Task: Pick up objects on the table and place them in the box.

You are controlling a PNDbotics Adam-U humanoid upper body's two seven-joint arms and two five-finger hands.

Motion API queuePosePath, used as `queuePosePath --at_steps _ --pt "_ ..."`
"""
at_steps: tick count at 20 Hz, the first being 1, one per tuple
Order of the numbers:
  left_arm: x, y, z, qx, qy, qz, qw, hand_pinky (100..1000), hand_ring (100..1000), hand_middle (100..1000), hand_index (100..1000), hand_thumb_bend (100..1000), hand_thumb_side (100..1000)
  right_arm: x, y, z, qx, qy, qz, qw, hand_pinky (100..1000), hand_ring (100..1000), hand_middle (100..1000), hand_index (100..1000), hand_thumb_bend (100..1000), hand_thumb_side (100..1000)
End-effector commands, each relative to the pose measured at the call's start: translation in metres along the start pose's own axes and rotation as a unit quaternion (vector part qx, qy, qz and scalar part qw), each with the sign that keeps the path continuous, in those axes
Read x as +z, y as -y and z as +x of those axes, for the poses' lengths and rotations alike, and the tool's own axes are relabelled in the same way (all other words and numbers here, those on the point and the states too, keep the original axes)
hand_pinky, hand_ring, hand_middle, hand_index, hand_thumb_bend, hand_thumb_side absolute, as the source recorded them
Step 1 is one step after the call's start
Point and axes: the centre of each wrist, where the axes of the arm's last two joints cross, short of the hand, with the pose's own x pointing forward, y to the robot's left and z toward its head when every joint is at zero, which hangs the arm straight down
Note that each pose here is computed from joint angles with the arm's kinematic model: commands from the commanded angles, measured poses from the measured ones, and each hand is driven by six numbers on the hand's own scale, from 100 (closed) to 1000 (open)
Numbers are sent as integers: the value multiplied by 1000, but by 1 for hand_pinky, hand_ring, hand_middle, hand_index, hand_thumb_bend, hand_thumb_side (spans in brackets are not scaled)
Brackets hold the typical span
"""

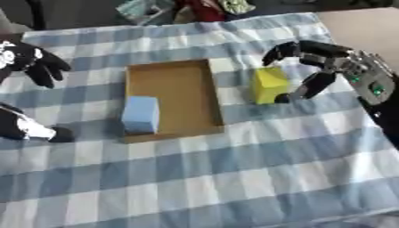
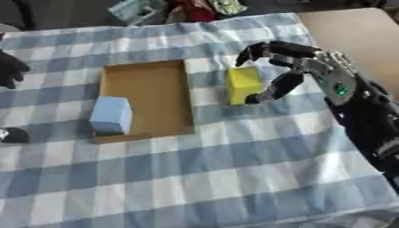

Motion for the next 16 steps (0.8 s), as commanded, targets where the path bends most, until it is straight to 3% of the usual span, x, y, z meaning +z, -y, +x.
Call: queuePosePath --at_steps 1,8,10,16 --pt "1 -10 5 -9 9 9 1000 612 567 574 755 859 262 3 12 -3 17 0 5 1000 796 841 765 807 524 519" --pt "1 -9 5 -6 9 10 1000 611 566 573 755 855 259 -1 8 -4 15 -6 0 1000 772 798 618 719 431 507" --pt "1 -9 4 -5 8 11 1000 611 566 573 755 857 259 -2 10 -3 16 -5 -6 1000 763 786 579 690 432 466" --pt "2 -9 5 -6 9 12 1000 611 566 573 755 856 262 -8 22 2 20 9 -35 999 751 767 528 650 403 431"
